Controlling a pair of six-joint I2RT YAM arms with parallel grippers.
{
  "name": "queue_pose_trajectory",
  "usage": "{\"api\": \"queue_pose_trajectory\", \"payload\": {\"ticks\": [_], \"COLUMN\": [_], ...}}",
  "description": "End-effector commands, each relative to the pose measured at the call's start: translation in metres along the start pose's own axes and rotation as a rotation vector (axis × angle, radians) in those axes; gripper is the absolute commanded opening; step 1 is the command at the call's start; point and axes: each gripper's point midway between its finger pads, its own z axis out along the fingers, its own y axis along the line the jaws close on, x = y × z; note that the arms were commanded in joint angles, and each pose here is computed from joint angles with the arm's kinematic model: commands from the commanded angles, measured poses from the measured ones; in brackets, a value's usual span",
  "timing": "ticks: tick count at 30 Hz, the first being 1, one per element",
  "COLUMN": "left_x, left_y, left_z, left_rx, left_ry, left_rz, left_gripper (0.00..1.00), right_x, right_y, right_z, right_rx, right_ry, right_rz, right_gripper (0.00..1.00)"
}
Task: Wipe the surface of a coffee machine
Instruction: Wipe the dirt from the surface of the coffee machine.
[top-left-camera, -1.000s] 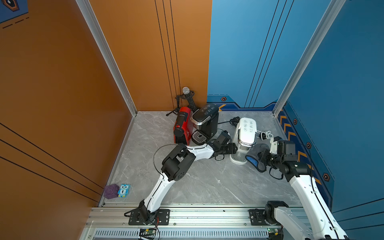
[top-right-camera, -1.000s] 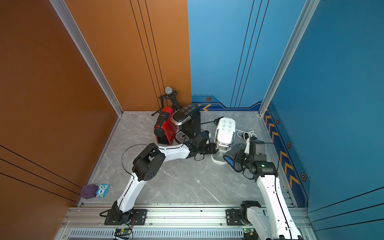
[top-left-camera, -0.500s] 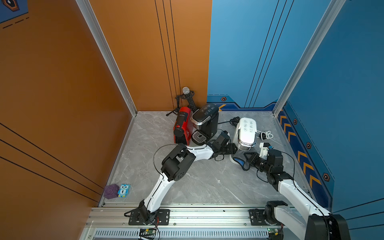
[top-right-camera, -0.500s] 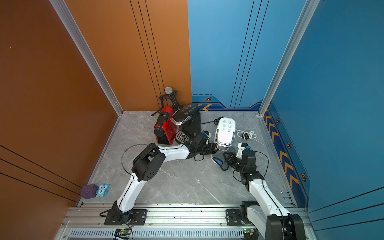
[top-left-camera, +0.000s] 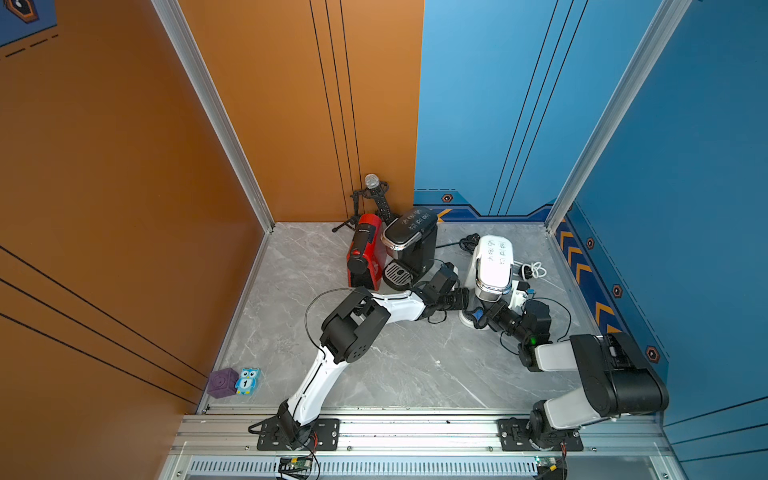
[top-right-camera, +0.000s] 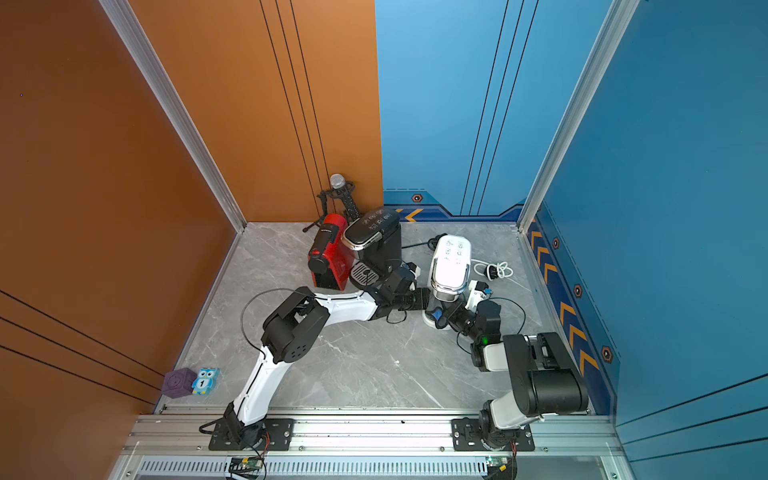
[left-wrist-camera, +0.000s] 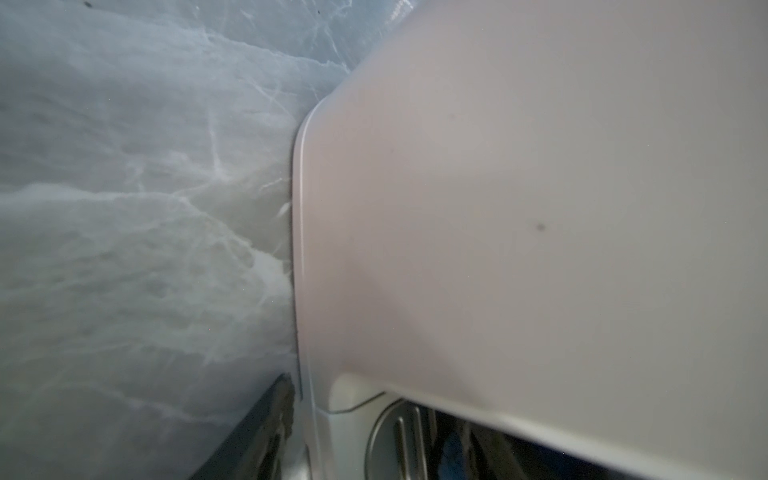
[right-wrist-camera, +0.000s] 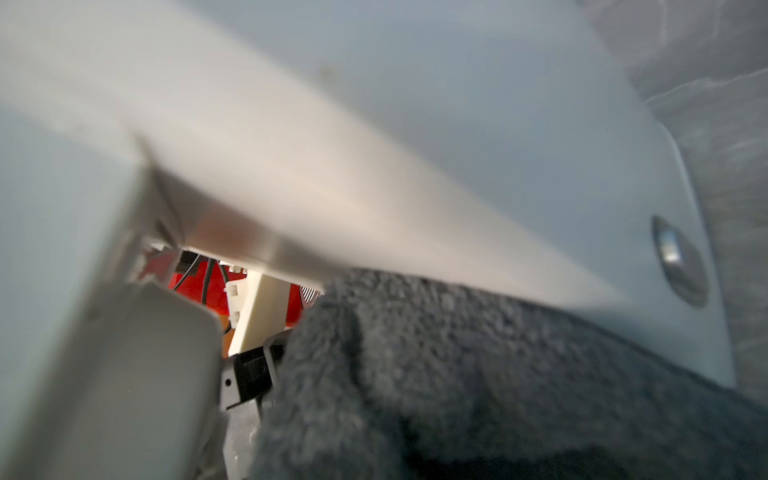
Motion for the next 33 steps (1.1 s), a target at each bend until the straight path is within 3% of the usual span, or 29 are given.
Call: {"api": "queue_pose_trajectory", "payload": {"ticks": [1, 15, 25, 33], "left_x": [0.061, 0.070, 0.069, 0.072], "left_y": [0.057, 0.050, 0.049, 0.051], "left_z": [0.003, 0.011, 0.011, 0.012], "left_rx": [-0.182, -0.161, -0.158, -0.161], "left_ry": [0.171, 0.195, 0.195, 0.202], "left_rz": [-0.028, -0.022, -0.021, -0.021], "left_gripper": [0.64, 0.64, 0.64, 0.64], "right_x": [-0.040, -0.095, -0.102, -0.087], "right_y": [0.009, -0.010, 0.025, -0.005], "right_z": [0.003, -0.007, -0.026, -0.017], "right_rx": [-0.017, 0.007, -0.056, 0.024], "right_ry": [-0.171, -0.236, -0.258, -0.227], "right_rz": [-0.070, -0.029, -0.049, -0.031], "right_gripper": [0.00, 0.00, 0.00, 0.00]}}
